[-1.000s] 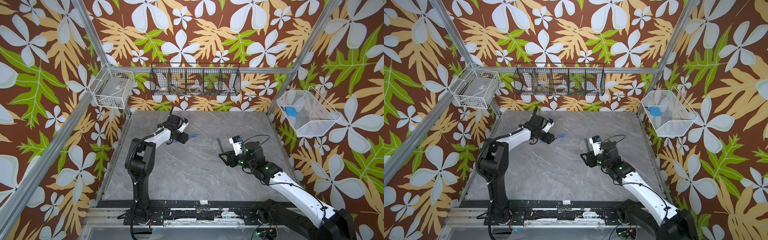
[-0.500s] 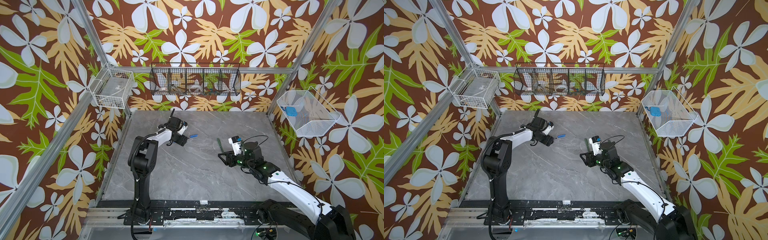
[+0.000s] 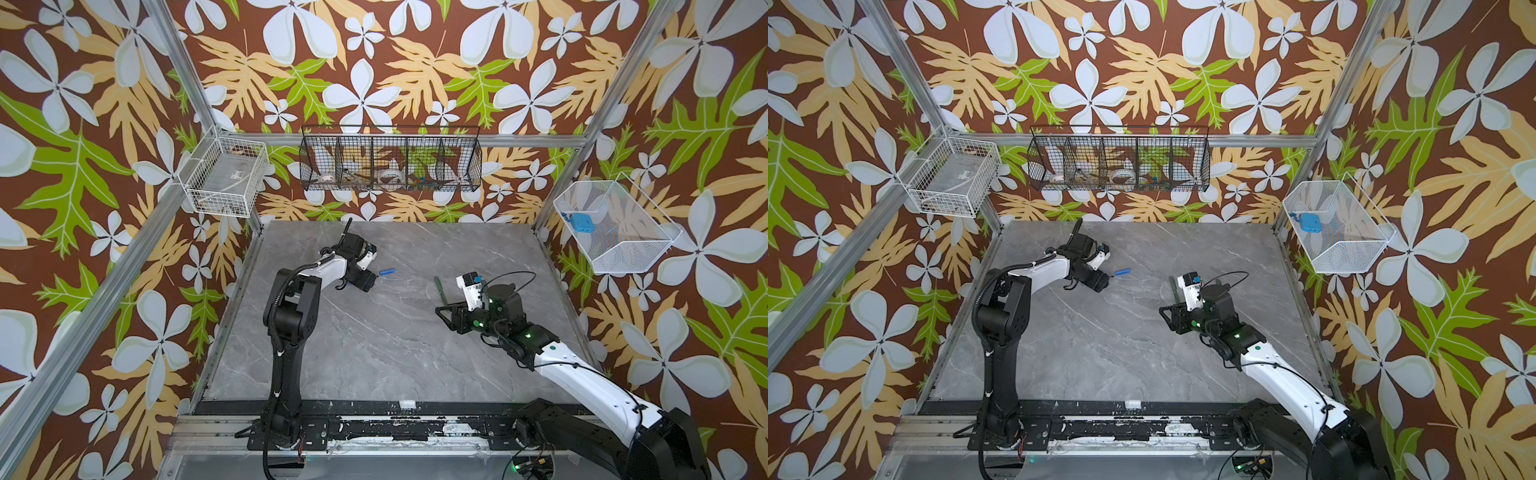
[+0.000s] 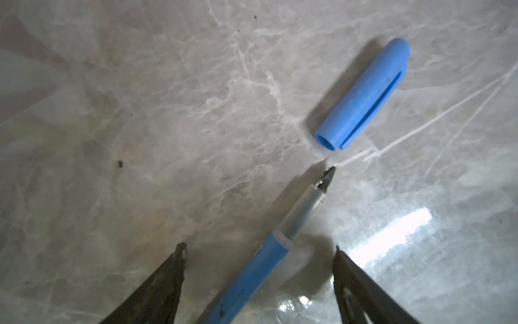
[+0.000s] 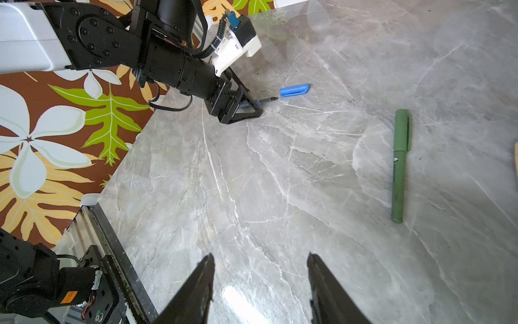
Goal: Insert pens into pen caps
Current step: Pick up the pen from the top-center of the table.
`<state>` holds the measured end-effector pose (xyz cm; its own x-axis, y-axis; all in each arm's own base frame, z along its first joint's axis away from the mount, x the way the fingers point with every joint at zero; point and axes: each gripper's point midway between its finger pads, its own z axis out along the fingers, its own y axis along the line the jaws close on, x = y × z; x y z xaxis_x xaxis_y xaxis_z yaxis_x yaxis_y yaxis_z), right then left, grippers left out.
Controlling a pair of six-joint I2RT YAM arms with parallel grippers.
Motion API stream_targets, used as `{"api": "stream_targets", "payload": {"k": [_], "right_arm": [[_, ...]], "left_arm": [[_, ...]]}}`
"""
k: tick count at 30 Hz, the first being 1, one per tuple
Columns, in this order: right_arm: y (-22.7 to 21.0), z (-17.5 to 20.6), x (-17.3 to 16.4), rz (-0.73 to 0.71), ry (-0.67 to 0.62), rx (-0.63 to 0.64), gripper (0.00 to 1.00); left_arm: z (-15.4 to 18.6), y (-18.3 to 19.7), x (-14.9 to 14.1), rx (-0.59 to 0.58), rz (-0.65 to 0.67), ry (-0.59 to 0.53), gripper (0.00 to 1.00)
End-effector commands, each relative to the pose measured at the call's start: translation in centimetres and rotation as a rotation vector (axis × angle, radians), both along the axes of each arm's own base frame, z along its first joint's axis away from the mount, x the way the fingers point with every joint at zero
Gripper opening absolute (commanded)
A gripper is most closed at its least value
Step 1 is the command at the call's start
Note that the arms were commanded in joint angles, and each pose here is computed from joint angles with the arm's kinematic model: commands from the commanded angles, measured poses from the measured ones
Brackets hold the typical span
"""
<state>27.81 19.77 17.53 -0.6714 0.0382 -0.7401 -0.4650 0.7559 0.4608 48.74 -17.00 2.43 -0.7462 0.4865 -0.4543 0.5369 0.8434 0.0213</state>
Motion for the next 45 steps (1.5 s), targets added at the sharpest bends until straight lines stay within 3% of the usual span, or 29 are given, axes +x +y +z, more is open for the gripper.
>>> {"api": "stream_targets", "payload": {"k": [1,4,9,11,25,33,40,45], "right_arm": [[0.2,0.4,0.2,-0.002,-0.016,0.018,0.54],[0.2,0.4,0.3,-0.003,-0.016,0.020,0.54],[0.2,0.1,0.4,-0.003,-0.012,0.017,0.54],[0.3,-0.1,0.4,-0.001,-0.011,0.018,0.54],[1.5,-0.9,1.1,0.039,0.030,0.026,0.54],[2.3,-1.2,1.6,0.069,0.053,0.029,0.54],[2.4,-1.2,2.1,0.039,0.083,0.051,0.54],[2.5,-1.0,3.0,0.004,0.116,0.060,0.54]], "left_arm": [[-1.0,0.5,-1.0,0.026,-0.006,0.061,0.81],[-1.3,0.4,-1.7,0.016,0.006,0.093,0.74],[-1.3,0.7,-3.6,-0.011,0.045,0.137,0.45],[-1.4,1.2,-4.3,0.003,0.072,0.132,0.40],[-1.6,0.1,-8.3,-0.015,0.080,0.118,0.23],[-2.0,0.3,-8.7,0.010,0.095,0.089,0.26],[-2.0,-0.2,-8.3,-0.004,0.084,0.089,0.09],[-0.2,-1.9,-8.8,-0.108,0.041,0.075,0.02]]}}
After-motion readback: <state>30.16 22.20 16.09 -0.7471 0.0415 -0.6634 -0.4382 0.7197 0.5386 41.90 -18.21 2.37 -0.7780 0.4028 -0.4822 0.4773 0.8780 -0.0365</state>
